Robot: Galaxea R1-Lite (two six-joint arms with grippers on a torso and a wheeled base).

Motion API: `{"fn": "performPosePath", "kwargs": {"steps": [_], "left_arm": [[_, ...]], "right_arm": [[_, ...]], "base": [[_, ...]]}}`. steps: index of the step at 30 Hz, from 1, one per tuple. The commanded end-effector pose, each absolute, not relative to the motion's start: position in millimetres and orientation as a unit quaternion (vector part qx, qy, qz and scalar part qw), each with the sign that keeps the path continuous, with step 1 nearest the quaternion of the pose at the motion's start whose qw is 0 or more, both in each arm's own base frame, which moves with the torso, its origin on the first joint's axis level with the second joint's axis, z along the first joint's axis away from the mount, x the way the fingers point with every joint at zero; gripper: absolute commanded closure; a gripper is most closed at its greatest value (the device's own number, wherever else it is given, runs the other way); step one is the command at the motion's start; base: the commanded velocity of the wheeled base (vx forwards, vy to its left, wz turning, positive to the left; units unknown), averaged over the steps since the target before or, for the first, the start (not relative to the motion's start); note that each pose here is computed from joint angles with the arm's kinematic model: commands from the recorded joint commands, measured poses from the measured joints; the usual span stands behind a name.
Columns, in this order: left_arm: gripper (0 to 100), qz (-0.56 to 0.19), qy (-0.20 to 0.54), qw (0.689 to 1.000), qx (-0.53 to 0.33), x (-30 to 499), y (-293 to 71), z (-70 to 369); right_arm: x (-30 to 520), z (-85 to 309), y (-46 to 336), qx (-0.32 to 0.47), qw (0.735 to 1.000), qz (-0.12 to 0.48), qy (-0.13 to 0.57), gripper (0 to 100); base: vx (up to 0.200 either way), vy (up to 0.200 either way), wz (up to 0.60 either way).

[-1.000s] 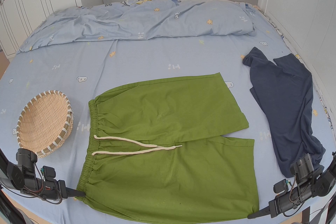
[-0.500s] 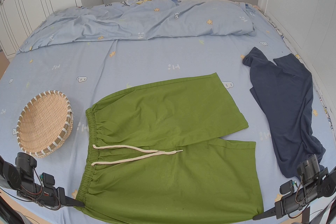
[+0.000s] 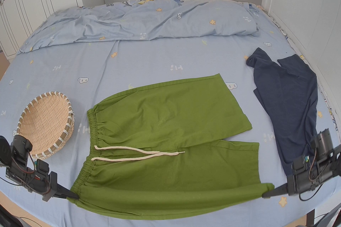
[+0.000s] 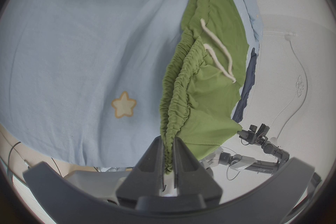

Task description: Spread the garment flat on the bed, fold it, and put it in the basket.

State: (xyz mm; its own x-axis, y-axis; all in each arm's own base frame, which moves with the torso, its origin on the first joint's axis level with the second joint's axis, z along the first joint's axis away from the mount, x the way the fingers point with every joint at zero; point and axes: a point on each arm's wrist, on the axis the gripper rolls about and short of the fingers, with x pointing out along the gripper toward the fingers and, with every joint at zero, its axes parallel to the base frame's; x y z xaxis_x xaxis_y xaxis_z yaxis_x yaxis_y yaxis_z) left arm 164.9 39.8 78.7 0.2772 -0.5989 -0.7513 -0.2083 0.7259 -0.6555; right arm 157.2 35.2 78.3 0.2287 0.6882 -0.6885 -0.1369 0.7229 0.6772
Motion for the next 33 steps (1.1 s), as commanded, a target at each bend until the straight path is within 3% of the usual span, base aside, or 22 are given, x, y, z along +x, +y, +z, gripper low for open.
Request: {"fn": "performPosePath", "kwargs": {"steps": [1, 14, 33], "left_arm": [[100, -0.140, 0.560, 0.738, -0.348, 191.1, 47.9, 137.6], [100, -0.124, 0.540, 0.741, -0.380, 257.1, 55.0, 166.6], [100, -0.127, 0.502, 0.759, -0.394, 330.4, 57.0, 189.1]], "right_arm": [[188.1, 158.1, 36.6, 0.244, 0.789, 0.296, 0.481, 100], [267.6, 225.4, 45.7, 0.232, 0.818, 0.313, 0.424, 100], [361.9, 243.0, 53.8, 0.219, 0.842, 0.327, 0.370, 100]], "base": [[0.000, 0.000, 0.00], [0.000, 0.000, 0.00], [0.000, 0.000, 0.00]]}}
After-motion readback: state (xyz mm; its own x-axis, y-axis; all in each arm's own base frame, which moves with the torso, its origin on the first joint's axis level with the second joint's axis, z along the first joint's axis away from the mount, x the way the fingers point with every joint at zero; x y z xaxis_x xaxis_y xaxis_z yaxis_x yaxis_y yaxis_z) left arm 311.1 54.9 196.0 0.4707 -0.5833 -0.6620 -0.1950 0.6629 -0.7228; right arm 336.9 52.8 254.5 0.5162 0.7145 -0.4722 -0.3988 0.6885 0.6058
